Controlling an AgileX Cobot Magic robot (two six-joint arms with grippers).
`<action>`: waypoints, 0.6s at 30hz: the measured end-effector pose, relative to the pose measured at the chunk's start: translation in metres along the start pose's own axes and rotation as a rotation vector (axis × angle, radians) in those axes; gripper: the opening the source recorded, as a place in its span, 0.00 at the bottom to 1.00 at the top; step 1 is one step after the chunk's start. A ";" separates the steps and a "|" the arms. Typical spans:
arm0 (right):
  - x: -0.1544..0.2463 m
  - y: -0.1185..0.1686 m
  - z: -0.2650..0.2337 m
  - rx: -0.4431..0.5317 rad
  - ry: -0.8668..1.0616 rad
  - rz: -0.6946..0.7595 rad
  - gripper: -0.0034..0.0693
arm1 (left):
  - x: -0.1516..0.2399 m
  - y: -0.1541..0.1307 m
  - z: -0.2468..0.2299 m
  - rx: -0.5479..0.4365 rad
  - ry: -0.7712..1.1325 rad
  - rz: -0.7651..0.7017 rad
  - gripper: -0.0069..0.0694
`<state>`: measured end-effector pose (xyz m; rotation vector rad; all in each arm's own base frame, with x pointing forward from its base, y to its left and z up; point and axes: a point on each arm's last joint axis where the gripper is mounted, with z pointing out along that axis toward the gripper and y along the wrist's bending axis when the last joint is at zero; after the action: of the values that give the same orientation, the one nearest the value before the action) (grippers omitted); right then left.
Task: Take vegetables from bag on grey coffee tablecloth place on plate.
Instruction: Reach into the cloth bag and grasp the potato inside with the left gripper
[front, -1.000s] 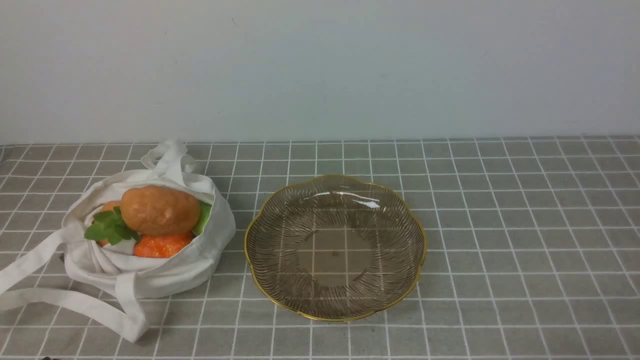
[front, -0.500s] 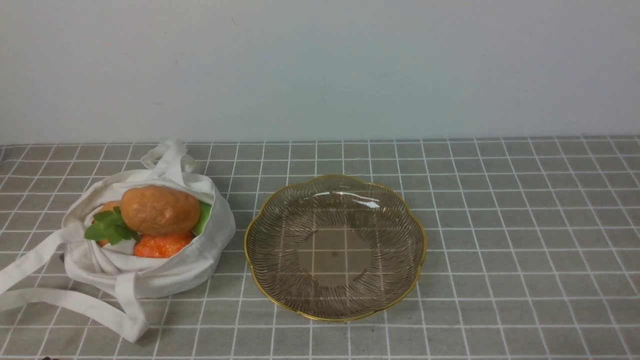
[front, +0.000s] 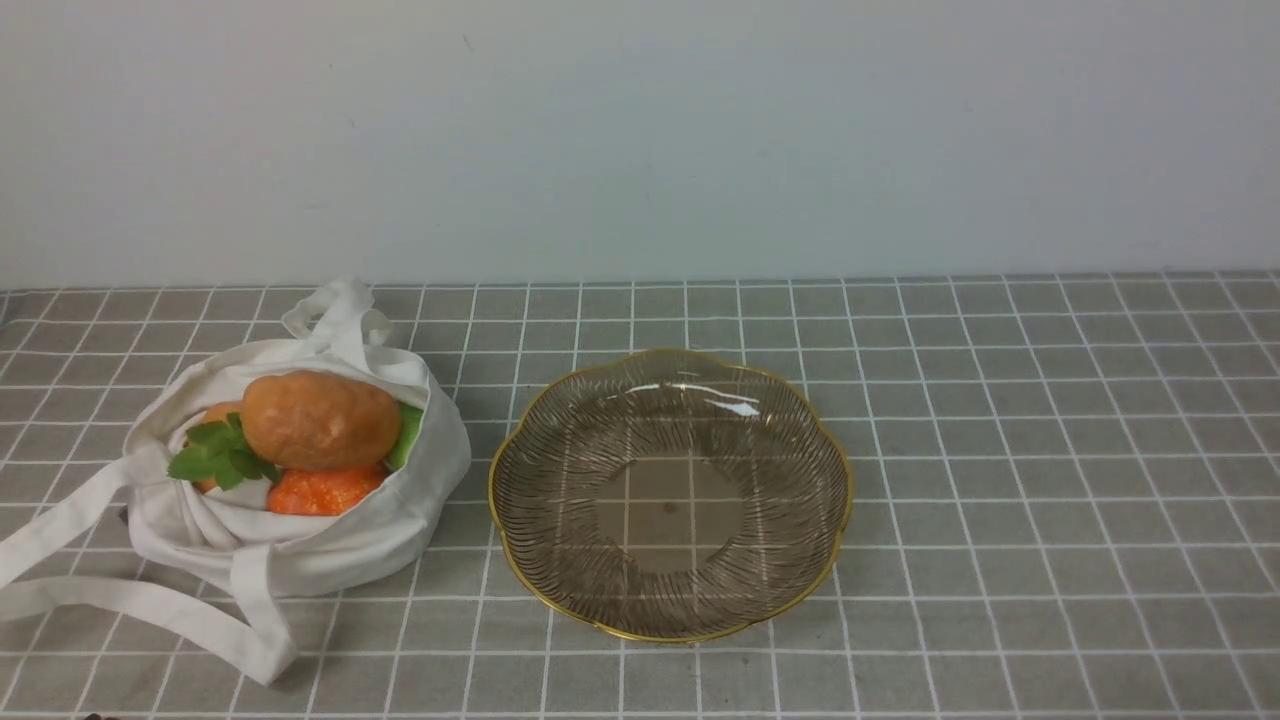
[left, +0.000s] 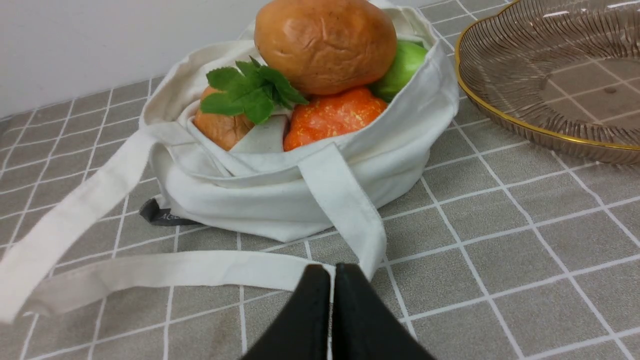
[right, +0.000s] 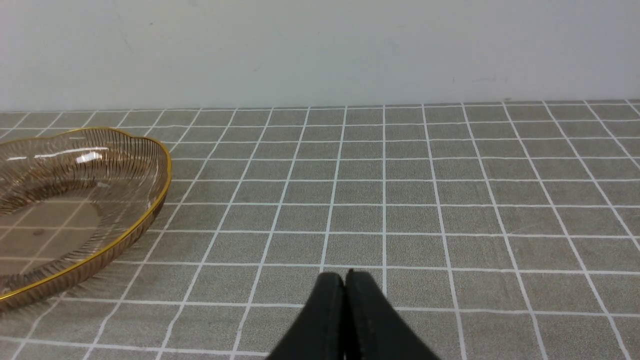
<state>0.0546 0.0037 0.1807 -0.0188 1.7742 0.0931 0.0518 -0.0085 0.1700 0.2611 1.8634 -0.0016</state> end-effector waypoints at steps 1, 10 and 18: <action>0.000 0.000 0.000 0.000 0.000 0.000 0.03 | 0.000 0.000 0.000 -0.001 -0.001 0.004 0.08; 0.000 0.000 0.000 0.000 0.000 0.000 0.03 | -0.026 0.003 -0.004 0.050 -0.294 -0.524 0.08; 0.000 0.000 0.000 0.000 0.000 0.000 0.03 | -0.085 0.028 -0.040 -0.008 -0.743 -0.767 0.08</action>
<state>0.0546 0.0037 0.1807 -0.0188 1.7742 0.0931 0.0428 0.0091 0.2659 -0.4268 1.1215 -0.5439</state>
